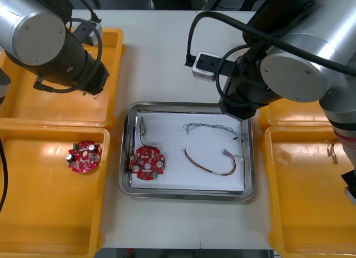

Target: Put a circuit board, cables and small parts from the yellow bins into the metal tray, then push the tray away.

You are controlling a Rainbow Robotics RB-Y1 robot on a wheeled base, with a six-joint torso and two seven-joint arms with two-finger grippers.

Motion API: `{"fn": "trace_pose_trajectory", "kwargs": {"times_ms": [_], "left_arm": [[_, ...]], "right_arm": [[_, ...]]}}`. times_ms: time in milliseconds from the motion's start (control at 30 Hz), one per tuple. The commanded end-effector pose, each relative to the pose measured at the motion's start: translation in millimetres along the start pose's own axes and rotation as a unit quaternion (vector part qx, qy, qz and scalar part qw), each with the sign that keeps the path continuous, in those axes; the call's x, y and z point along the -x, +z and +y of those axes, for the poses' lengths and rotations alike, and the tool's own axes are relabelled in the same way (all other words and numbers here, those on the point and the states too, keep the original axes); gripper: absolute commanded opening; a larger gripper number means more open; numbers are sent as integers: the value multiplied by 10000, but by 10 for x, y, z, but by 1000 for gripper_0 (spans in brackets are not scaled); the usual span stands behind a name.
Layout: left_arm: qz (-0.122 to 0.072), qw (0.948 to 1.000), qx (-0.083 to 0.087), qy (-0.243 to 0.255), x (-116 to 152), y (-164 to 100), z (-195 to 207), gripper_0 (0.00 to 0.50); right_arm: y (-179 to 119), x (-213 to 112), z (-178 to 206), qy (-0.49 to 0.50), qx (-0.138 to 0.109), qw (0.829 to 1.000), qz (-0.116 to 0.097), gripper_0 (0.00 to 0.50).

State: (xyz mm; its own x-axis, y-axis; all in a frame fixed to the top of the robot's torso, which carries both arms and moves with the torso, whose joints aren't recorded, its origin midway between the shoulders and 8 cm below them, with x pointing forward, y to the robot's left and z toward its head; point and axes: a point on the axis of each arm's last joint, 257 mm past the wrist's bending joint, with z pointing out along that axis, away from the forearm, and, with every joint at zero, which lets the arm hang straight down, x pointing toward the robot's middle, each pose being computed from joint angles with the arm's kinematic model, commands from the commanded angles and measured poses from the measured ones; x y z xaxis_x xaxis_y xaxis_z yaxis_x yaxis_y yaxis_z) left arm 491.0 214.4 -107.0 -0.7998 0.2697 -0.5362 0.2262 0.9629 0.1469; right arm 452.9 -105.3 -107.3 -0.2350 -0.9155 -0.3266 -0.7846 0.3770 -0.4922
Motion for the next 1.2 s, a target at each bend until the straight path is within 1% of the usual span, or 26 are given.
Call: {"fn": "trace_pose_trajectory", "kwargs": {"times_ms": [33,133,233,300,367,400,433,500,600,633,700,833,933,1000,1033,1100,1200], "left_arm": [[-252,9957,-228,-861,84,-133,-187,0],[-294,9952,-198,-917,74,-136,-292,0],[-328,9948,-212,-936,58,-148,-406,0],[-317,9947,-244,-952,28,-144,-491,0],[-324,9945,-241,-962,-10,-134,-604,0],[-317,9945,-242,-972,-17,-129,-631,0],[-284,9943,-230,-997,-53,-107,-683,0],[-301,9942,-204,-1013,-64,-80,-769,0],[-358,9937,-167,-1046,-85,-3,-946,0],[-368,9937,-171,-1049,-89,9,-975,0],[-408,9930,-238,-1085,-104,57,-1098,0],[-486,9915,-318,-1165,-131,132,-1261,0],[-546,9907,-348,-1199,-152,205,-1378,0],[-563,9901,-362,-1231,-181,291,-1460,0],[-566,9899,-383,-1245,-181,313,-1491,0],[-611,9892,-381,-1274,-189,427,-1561,0],[-652,9894,-320,-1256,-190,590,-1606,0]], "right_arm": [[-229,-278,-260,370,-309,9988,-18,500],[-315,-496,-363,595,-320,9977,18,500],[-430,-697,-469,810,-302,9962,39,500],[-497,-836,-548,970,-337,9947,78,500],[-579,-1028,-642,1204,-395,9918,135,500],[-598,-1071,-666,1276,-412,9909,139,500],[-637,-1164,-706,1391,-447,9891,162,500],[-694,-1292,-758,1601,-487,9858,165,500],[-814,-1565,-873,2049,-614,9767,181,500],[-832,-1600,-890,2121,-636,9750,175,500],[-900,-1771,-948,2424,-727,9673,169,500],[-974,-2048,-988,2912,-831,9529,182,500],[-1009,-2282,-986,3253,-907,9409,261,500],[-1022,-2483,-972,3496,-991,9309,385,500],[-1022,-2525,-966,3548,-1007,9286,416,500],[-1016,-2681,-935,3725,-1071,9202,552,500],[-1002,-2808,-892,3935,-1094,9107,627,500]]}}
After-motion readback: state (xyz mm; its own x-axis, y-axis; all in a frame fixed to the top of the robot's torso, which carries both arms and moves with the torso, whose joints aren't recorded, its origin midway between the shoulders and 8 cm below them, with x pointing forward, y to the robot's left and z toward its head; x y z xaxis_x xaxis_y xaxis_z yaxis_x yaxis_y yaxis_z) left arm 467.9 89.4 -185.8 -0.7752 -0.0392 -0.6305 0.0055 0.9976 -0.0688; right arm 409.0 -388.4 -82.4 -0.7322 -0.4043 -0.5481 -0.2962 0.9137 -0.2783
